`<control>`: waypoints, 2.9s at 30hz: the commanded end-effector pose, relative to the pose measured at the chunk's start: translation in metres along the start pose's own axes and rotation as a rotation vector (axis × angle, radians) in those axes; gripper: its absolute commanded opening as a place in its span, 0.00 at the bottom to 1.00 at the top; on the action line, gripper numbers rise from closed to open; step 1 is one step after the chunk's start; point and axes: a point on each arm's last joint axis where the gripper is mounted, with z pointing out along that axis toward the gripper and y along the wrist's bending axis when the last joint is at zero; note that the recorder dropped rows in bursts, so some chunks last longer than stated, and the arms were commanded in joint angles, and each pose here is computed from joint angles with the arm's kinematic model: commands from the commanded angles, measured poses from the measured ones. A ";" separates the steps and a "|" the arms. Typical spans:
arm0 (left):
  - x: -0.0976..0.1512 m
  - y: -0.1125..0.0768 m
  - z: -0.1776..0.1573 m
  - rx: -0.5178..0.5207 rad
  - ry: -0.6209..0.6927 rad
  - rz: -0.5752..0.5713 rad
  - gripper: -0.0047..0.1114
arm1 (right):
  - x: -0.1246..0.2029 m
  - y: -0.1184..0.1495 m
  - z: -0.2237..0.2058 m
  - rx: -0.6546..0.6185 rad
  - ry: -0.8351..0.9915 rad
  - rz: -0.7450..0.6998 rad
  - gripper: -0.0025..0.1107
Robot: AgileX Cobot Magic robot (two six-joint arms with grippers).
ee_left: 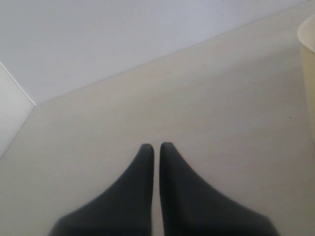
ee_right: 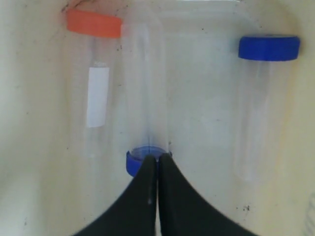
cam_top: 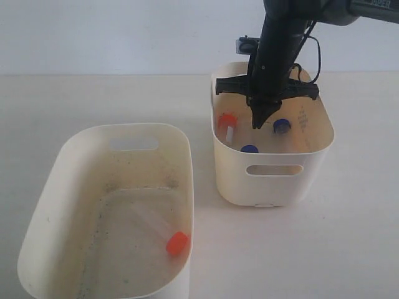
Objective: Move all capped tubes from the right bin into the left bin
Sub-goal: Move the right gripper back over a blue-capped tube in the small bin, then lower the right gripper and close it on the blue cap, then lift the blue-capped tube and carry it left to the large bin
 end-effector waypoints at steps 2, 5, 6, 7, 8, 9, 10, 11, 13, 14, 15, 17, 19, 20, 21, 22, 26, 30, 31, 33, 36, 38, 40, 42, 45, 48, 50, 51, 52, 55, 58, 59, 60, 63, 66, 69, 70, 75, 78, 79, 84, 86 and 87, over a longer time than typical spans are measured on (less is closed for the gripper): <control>-0.002 0.000 0.000 0.005 -0.010 -0.011 0.08 | -0.002 -0.002 0.001 0.004 0.001 -0.004 0.02; -0.002 0.000 0.000 0.005 -0.010 -0.011 0.08 | -0.002 -0.002 0.008 0.003 0.017 0.000 0.02; -0.002 0.000 0.000 0.005 -0.010 -0.011 0.08 | -0.002 -0.002 0.011 -0.001 0.024 0.002 0.02; -0.002 0.000 0.000 0.005 -0.010 -0.011 0.08 | -0.002 -0.002 0.013 0.000 0.031 0.001 0.02; -0.002 0.000 0.000 0.005 -0.010 -0.011 0.08 | -0.002 -0.002 0.017 0.001 0.037 0.002 0.02; -0.002 0.000 0.000 0.005 -0.010 -0.011 0.08 | -0.002 -0.002 0.019 0.001 0.042 0.003 0.02; -0.002 0.000 0.000 0.005 -0.010 -0.011 0.08 | -0.002 -0.002 0.021 0.003 0.046 0.001 0.02; -0.002 0.000 0.000 0.005 -0.010 -0.011 0.08 | -0.002 -0.002 0.023 0.005 0.051 -0.004 0.02; -0.002 0.000 0.000 0.005 -0.010 -0.011 0.08 | -0.002 -0.003 0.030 0.010 0.064 -0.007 0.02; -0.002 0.000 0.000 0.005 -0.010 -0.011 0.08 | -0.002 -0.003 0.033 0.010 0.072 -0.005 0.02; -0.002 0.000 0.000 0.005 -0.010 -0.011 0.08 | -0.002 -0.003 0.034 0.008 0.075 -0.004 0.02; -0.002 0.000 0.000 0.005 -0.010 -0.011 0.08 | -0.002 -0.002 0.037 0.006 0.081 -0.002 0.02; -0.002 0.000 0.000 0.005 -0.010 -0.011 0.08 | -0.002 -0.003 0.037 0.016 0.077 0.003 0.02; -0.002 0.000 0.000 0.005 -0.010 -0.011 0.08 | -0.003 -0.004 0.037 0.025 0.075 0.000 0.02; -0.002 0.000 0.000 0.005 -0.010 -0.011 0.08 | -0.003 -0.005 0.037 0.029 0.073 -0.002 0.02; -0.002 0.000 0.000 0.005 -0.010 -0.011 0.08 | -0.003 -0.005 0.037 0.033 0.072 -0.004 0.02; -0.002 0.000 0.000 0.005 -0.010 -0.011 0.08 | -0.002 -0.004 0.036 0.020 0.074 -0.001 0.02; -0.002 0.000 0.000 0.005 -0.010 -0.011 0.08 | -0.002 -0.001 0.024 -0.004 0.055 0.003 0.02; -0.002 0.000 0.000 0.005 -0.010 -0.011 0.08 | -0.002 -0.001 0.019 -0.006 0.045 -0.003 0.02; -0.002 0.000 0.000 0.005 -0.010 -0.011 0.08 | -0.002 -0.001 0.016 -0.005 0.037 -0.017 0.02; -0.002 0.000 0.000 0.005 -0.010 -0.011 0.08 | -0.002 -0.001 0.015 -0.009 0.036 -0.044 0.02; -0.002 0.000 0.000 0.005 -0.010 -0.011 0.08 | -0.001 0.000 0.015 -0.016 0.038 -0.046 0.05; -0.002 0.000 0.000 0.005 -0.010 -0.011 0.08 | -0.001 0.000 0.015 -0.016 0.038 -0.046 0.15; -0.002 0.000 0.000 0.005 -0.010 -0.011 0.08 | -0.001 0.000 0.015 -0.016 0.038 -0.046 0.30; -0.002 0.000 0.000 0.005 -0.010 -0.011 0.08 | -0.001 0.000 0.015 -0.016 0.038 -0.044 0.48; -0.002 0.000 0.000 0.005 -0.010 -0.011 0.08 | -0.001 0.000 0.015 -0.016 0.038 -0.042 0.52; -0.002 0.000 0.000 0.005 -0.010 -0.011 0.08 | -0.001 0.000 0.015 -0.016 0.038 -0.042 0.52; -0.002 0.000 0.000 0.005 -0.010 -0.011 0.08 | -0.002 0.000 0.016 -0.015 0.040 -0.042 0.52; -0.002 0.000 0.000 0.005 -0.010 -0.011 0.08 | -0.002 -0.001 0.020 -0.012 0.049 -0.037 0.52; -0.002 0.000 0.000 0.005 -0.010 -0.011 0.08 | -0.002 -0.002 0.036 -0.003 0.081 -0.015 0.52; -0.002 0.000 0.000 0.005 -0.010 -0.011 0.08 | -0.001 -0.001 0.048 -0.012 0.113 0.008 0.52; -0.002 0.000 0.000 0.005 -0.010 -0.011 0.08 | -0.001 -0.001 0.052 -0.009 0.120 0.009 0.52; -0.002 0.000 0.000 0.005 -0.010 -0.011 0.08 | -0.001 -0.002 0.054 -0.006 0.123 0.008 0.52; -0.002 0.000 0.000 0.005 -0.010 -0.011 0.08 | -0.001 -0.002 0.057 -0.002 0.128 0.008 0.47; -0.002 0.000 0.000 0.005 -0.010 -0.011 0.08 | -0.001 -0.002 0.057 0.000 0.128 0.007 0.23; -0.002 0.000 0.000 0.005 -0.010 -0.011 0.08 | -0.001 -0.002 0.057 -0.002 0.128 -0.017 0.02; -0.002 0.000 0.000 0.005 -0.010 -0.011 0.08 | -0.001 -0.002 0.057 -0.002 0.128 -0.023 0.02; -0.002 0.000 0.000 0.005 -0.010 -0.011 0.08 | -0.001 -0.001 0.044 -0.015 0.103 -0.034 0.02; -0.002 0.000 0.000 0.005 -0.010 -0.011 0.08 | -0.001 0.001 0.025 -0.028 0.066 -0.040 0.02; -0.002 0.000 0.000 0.005 -0.010 -0.011 0.08 | -0.001 0.001 0.017 -0.031 0.047 -0.046 0.02; -0.002 0.000 0.000 0.005 -0.010 -0.011 0.08 | 0.003 0.003 -0.029 -0.063 -0.046 -0.070 0.02; -0.002 0.000 0.000 0.005 -0.010 -0.011 0.08 | 0.006 0.003 -0.049 -0.076 -0.086 -0.078 0.02; -0.002 0.000 0.000 0.005 -0.010 -0.011 0.08 | 0.007 0.004 -0.056 -0.082 -0.101 -0.081 0.02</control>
